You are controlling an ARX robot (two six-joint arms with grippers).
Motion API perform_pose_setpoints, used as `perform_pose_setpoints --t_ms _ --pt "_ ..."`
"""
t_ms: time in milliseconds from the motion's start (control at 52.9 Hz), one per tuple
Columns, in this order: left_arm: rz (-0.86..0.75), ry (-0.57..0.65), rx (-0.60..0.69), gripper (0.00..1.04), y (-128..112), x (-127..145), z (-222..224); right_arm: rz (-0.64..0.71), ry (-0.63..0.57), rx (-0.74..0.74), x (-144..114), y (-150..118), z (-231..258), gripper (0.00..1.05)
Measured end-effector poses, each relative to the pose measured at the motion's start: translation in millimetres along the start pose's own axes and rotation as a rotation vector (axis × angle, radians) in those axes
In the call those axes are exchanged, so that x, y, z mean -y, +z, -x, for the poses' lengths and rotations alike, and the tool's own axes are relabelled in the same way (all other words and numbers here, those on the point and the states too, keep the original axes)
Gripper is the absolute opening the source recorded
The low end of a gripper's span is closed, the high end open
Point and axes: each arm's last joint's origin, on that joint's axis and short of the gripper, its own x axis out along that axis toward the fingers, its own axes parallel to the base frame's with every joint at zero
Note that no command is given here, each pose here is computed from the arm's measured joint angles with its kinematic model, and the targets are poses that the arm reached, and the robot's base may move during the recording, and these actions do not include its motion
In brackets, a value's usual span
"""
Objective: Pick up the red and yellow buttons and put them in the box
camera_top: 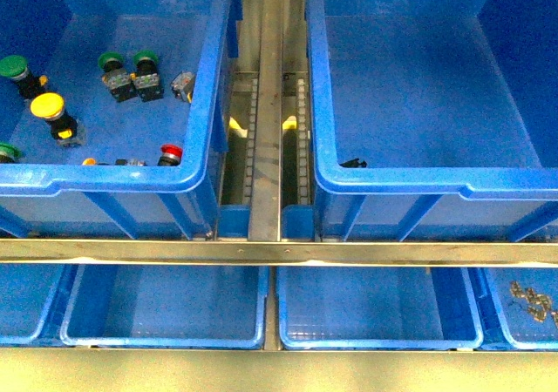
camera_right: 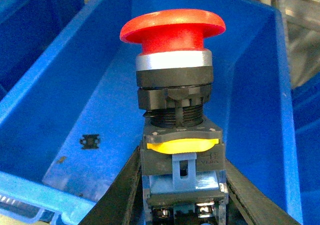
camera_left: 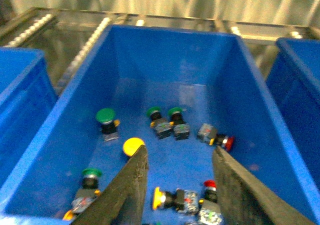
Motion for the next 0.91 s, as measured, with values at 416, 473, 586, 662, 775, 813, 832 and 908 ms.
perform_pose_setpoints --t_ms 416,473,586,662,775,813,832,908 --pt "-0.015 -0.005 -0.003 0.03 0.4 -1.1 38.5 -0.031 -0.045 0.007 5.0 -1.8 6.5 0.27" --pt "-0.015 -0.005 -0.004 0.03 0.6 -1.2 41.3 -0.03 -0.045 0.004 4.8 -3.1 6.9 0.27" --pt "-0.016 -0.005 0.008 0.03 3.6 -1.1 46.2 -0.031 -0.051 0.003 4.9 -3.6 7.6 0.27" --pt "-0.016 -0.006 0.014 0.03 5.3 -1.1 49.4 -0.032 -0.06 0.001 4.8 -3.6 7.6 0.27" --pt "-0.016 -0.006 0.019 0.03 7.3 -1.1 55.8 -0.038 -0.051 0.011 1.6 -2.1 7.9 0.27" --pt "-0.016 -0.007 0.023 0.03 8.1 -1.0 57.9 -0.043 -0.045 0.028 0.6 -0.5 8.6 0.27" --pt "-0.016 -0.01 0.026 0.03 8.6 -0.9 59.1 -0.043 -0.049 0.029 0.3 -0.3 8.7 0.27" --pt "-0.016 -0.012 0.028 0.03 9.2 -0.9 62.0 -0.044 -0.065 0.023 0.2 -1.3 9.2 0.27"
